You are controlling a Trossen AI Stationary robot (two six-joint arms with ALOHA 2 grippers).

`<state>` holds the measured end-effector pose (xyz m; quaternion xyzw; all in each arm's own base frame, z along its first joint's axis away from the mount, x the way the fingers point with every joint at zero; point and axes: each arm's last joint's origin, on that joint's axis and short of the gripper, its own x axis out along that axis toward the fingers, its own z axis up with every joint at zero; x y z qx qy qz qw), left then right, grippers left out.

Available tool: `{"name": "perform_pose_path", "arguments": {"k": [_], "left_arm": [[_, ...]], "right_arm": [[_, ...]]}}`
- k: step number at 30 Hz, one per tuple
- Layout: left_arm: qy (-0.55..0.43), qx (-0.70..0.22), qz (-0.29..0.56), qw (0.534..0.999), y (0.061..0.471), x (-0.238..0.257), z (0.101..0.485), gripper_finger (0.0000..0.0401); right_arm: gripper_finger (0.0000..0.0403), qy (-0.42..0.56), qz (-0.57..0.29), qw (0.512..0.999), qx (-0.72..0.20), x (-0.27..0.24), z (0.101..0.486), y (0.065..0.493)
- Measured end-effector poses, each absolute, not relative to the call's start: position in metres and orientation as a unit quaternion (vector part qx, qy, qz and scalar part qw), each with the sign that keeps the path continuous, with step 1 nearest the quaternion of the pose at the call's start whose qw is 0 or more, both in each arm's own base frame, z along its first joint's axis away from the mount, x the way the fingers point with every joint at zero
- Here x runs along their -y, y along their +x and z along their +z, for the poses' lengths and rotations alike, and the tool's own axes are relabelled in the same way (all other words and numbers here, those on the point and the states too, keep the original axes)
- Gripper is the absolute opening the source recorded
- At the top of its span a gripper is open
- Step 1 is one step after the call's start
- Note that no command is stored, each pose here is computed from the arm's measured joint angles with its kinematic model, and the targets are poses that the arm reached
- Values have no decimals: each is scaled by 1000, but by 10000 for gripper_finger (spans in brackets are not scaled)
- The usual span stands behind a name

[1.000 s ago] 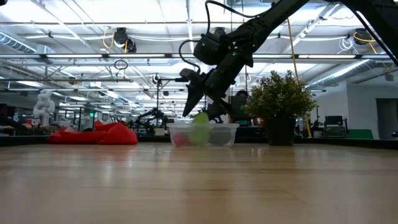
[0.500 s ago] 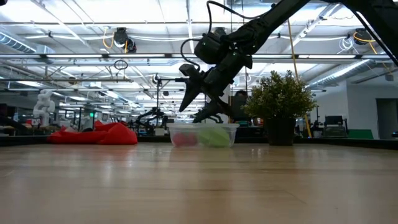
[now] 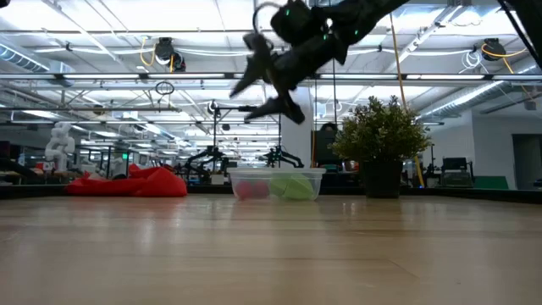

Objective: Pick and placing Produce into tupperware
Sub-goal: Put the apricot into the bin

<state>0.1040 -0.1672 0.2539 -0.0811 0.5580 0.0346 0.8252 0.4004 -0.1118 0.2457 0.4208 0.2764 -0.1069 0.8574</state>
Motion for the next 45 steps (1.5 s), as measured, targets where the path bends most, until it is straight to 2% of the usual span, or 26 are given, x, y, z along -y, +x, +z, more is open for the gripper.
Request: {"name": "perform_pose_path", "arguments": {"k": [9,18,25,34,45], "left_arm": [[-89,-558,40,824,104,167,254,159],[-90,-558,41,824,104,167,254,159],[-90,-558,41,824,104,167,254,159],[-92,-558,43,824,104,167,254,159],[-95,-558,44,823,104,167,254,159]], "right_arm": [[235,414,-9,866,-278,25,282,400],[235,443,36,833,-330,-69,284,390],[235,456,-18,802,-384,-127,274,369],[235,482,-79,762,-426,-177,265,338],[235,473,-234,698,-485,-201,257,285]]}}
